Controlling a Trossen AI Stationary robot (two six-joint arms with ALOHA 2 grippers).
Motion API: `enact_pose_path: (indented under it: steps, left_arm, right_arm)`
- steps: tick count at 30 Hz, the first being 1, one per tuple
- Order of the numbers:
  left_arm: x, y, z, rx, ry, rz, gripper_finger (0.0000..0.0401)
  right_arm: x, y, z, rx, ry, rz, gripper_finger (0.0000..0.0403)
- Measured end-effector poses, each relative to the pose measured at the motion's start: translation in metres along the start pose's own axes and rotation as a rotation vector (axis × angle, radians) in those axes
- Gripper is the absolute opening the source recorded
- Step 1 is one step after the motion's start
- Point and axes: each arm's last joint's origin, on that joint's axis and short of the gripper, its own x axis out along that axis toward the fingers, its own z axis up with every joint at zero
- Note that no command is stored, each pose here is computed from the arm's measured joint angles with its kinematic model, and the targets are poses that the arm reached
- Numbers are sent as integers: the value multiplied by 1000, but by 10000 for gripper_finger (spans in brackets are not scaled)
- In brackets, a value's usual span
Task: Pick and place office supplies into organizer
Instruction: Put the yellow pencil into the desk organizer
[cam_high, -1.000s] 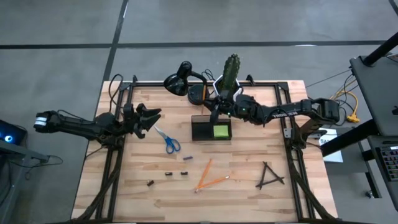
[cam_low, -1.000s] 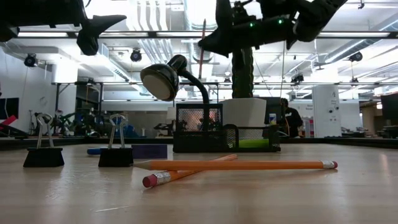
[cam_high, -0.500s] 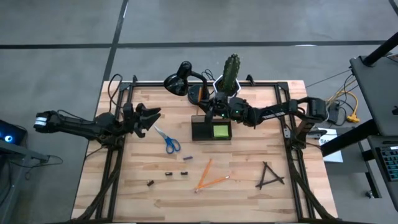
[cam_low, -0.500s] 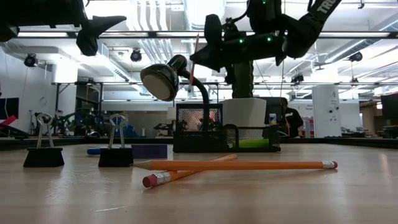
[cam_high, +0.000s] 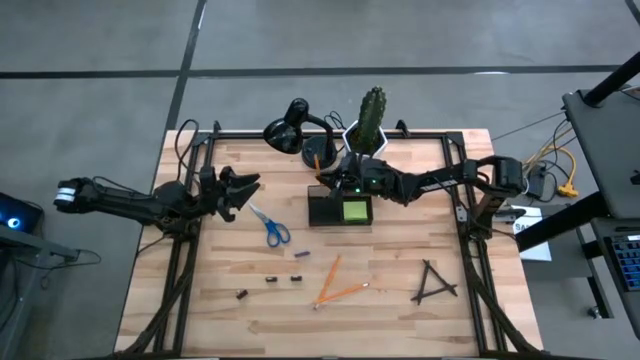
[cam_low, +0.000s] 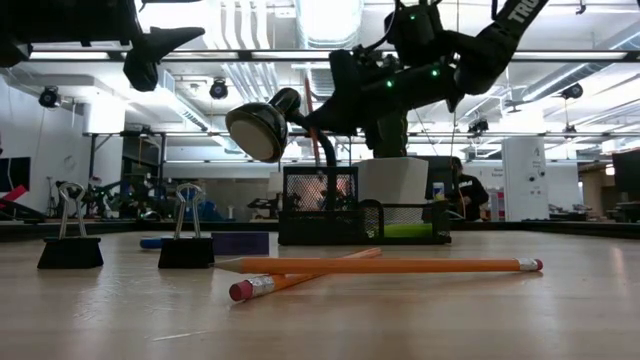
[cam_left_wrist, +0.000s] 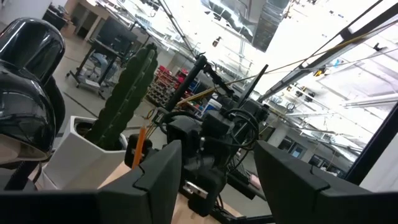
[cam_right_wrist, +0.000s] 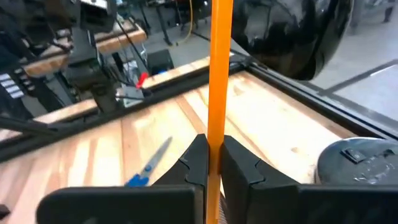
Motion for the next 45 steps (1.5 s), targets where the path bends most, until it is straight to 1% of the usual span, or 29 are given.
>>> enact_pose_path:
  steps: [5,11,16,19,23,26,31,34,38,45]
  left_arm:
    - [0,0,0,-1,0,0,187]
    - [0,0,0,-1,0,0,187]
    - [0,0,0,-1,0,0,187]
    - [0,0,0,-1,0,0,187]
    - [0,0,0,0,-1,0,187]
    - [0,0,0,0,-9,17,187]
    - [0,0,1,-3,-16,21,187]
    - [0,0,2,-5,-20,19,187]
    - [0,0,1,-6,-20,19,187]
    - [0,0,1,-6,-20,19,187]
  right_arm:
    - [0,-1,-6,-42,65,-8,13]
    - [0,-3,-9,-57,97,-16,13]
    - [0,0,0,9,10,6,13]
    - [0,0,2,11,-19,3,13]
    - [4,-2,-1,23,-35,-19,13]
    - [15,-6,-8,70,-28,-3,13]
    - [31,0,-11,54,-7,25,13]
    - [36,2,-10,7,7,26,13]
    - [39,1,-11,-35,52,9,13]
    - [42,-1,-19,-41,74,4,13]
